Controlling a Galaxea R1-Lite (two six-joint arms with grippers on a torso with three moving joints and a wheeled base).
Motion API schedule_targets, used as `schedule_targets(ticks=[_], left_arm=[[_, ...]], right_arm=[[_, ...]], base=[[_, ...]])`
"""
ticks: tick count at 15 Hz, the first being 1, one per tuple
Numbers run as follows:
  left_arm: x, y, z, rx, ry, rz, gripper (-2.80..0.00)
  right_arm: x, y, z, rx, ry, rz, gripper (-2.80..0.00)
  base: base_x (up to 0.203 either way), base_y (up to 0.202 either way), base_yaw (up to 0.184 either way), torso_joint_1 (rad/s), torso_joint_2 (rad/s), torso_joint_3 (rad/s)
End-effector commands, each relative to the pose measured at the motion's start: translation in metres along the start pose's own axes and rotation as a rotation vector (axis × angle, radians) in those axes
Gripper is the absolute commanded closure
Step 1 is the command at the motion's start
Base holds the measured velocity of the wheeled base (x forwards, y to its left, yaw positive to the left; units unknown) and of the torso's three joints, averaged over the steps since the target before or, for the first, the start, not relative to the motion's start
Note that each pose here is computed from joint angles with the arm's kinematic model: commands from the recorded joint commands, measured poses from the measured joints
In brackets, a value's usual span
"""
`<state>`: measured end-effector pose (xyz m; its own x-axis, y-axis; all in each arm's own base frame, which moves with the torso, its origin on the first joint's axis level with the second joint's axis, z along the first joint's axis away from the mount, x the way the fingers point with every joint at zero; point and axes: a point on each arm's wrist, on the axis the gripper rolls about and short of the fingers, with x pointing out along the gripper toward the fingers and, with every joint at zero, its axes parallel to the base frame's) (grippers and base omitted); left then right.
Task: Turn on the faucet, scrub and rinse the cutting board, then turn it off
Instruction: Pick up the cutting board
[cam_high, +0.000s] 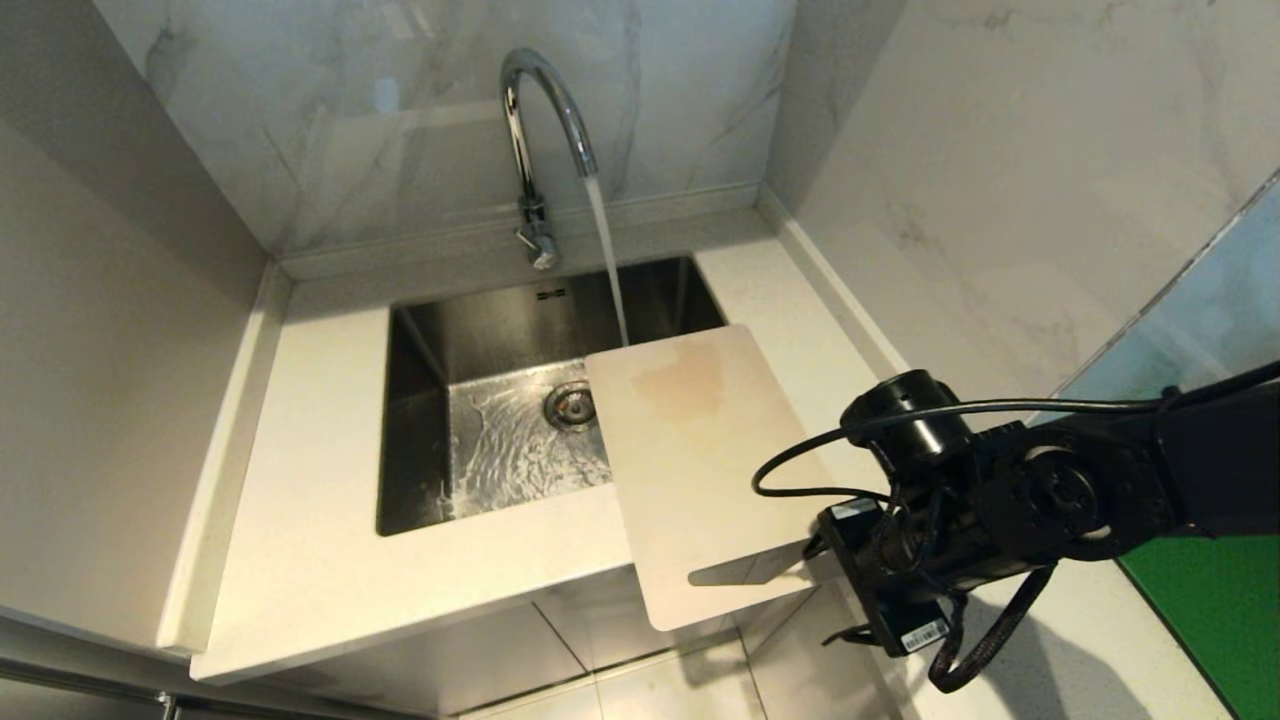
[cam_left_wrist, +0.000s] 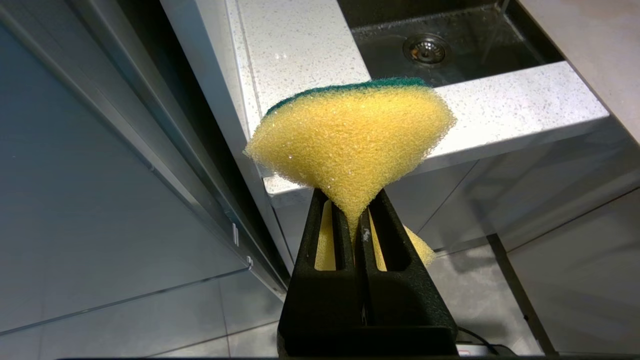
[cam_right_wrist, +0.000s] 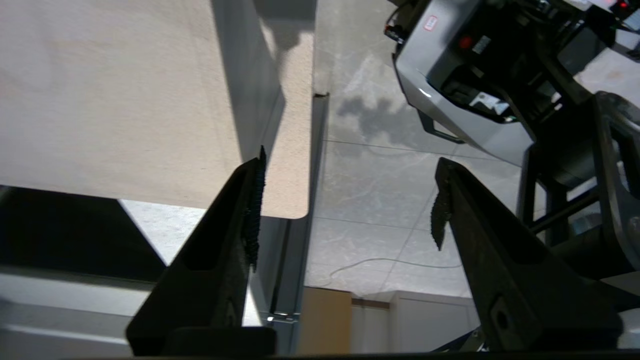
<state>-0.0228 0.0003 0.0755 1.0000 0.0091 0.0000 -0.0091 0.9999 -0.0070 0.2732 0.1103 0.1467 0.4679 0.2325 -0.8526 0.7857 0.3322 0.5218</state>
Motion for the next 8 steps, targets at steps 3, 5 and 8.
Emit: schedule_targets(ticks=[3, 5, 8], left_arm=[[0.0, 0.0, 0.0, -0.001, 0.002, 0.0, 0.0], [0.0, 0.0, 0.0, -0.001, 0.002, 0.0, 0.0], [0.0, 0.0, 0.0, -0.001, 0.002, 0.0, 0.0]], right_arm=[[0.026, 0.001, -0.01, -0.019, 0.017, -0.071, -2.8], [0.031, 0.001, -0.01, -0.018, 0.017, -0.081, -2.8], [0.038, 0.003, -0.009, -0.02, 0.018, -0.091, -2.8]], base=[[0.0, 0.0, 0.0, 0.0, 0.0, 0.0], [0.0, 0.0, 0.0, 0.0, 0.0, 0.0], [0.0, 0.0, 0.0, 0.0, 0.0, 0.0]])
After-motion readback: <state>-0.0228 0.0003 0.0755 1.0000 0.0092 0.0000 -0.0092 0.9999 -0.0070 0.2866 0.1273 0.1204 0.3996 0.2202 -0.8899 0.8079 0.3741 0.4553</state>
